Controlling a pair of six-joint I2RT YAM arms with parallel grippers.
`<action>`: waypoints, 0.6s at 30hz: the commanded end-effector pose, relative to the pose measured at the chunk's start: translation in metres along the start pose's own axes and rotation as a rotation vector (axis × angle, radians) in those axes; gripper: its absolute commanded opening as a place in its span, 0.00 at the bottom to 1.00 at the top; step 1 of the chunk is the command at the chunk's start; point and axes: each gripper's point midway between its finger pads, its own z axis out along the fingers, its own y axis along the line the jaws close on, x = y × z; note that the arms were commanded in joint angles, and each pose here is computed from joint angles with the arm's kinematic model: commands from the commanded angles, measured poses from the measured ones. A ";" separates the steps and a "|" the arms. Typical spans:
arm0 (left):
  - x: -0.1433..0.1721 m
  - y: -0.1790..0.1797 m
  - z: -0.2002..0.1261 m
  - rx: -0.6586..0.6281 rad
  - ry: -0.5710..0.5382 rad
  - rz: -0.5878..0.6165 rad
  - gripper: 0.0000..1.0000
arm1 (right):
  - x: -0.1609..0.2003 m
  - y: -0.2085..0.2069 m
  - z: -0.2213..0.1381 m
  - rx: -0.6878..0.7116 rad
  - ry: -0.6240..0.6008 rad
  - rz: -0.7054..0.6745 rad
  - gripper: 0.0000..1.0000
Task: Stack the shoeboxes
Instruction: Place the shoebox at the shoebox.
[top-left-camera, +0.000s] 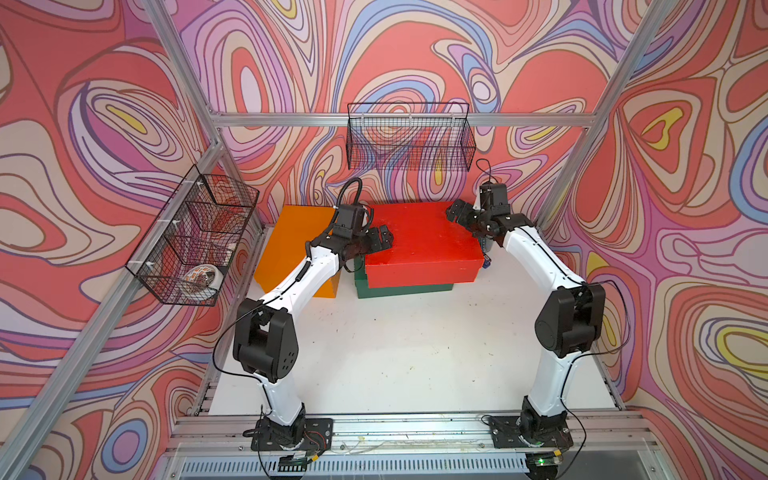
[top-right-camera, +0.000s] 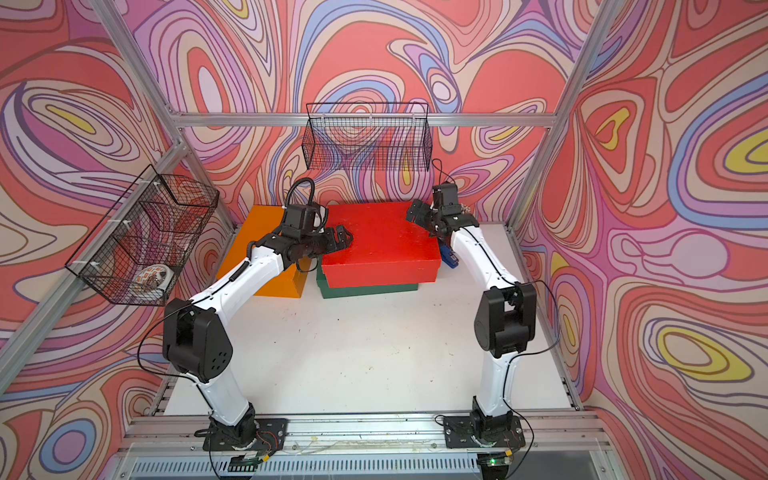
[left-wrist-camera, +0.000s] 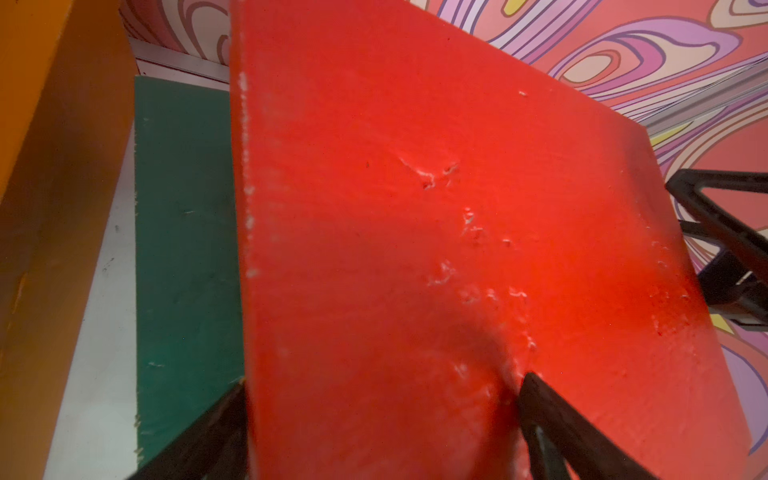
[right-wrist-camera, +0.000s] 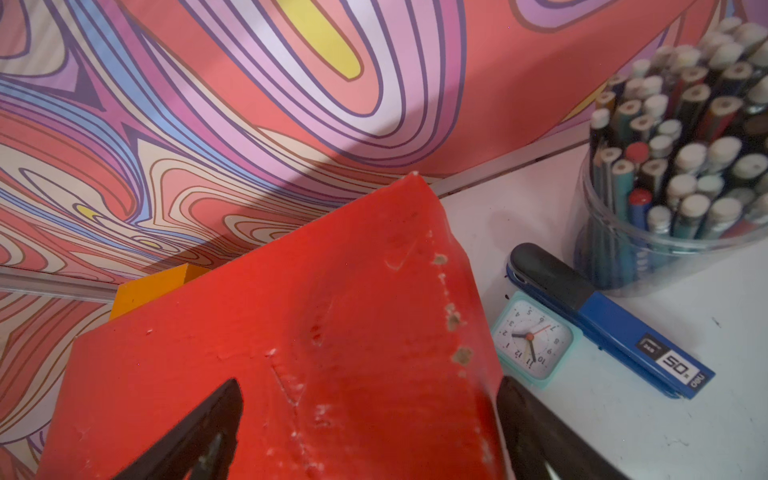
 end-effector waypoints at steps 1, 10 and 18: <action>0.019 0.023 -0.019 -0.098 0.065 0.010 0.97 | 0.005 0.009 -0.004 0.000 0.033 -0.012 0.98; 0.000 0.026 -0.070 -0.153 -0.032 0.029 1.00 | -0.025 0.008 -0.033 -0.011 -0.028 -0.024 0.98; 0.013 -0.011 -0.130 0.095 -0.144 0.075 1.00 | -0.025 -0.002 -0.094 -0.016 -0.097 -0.028 0.98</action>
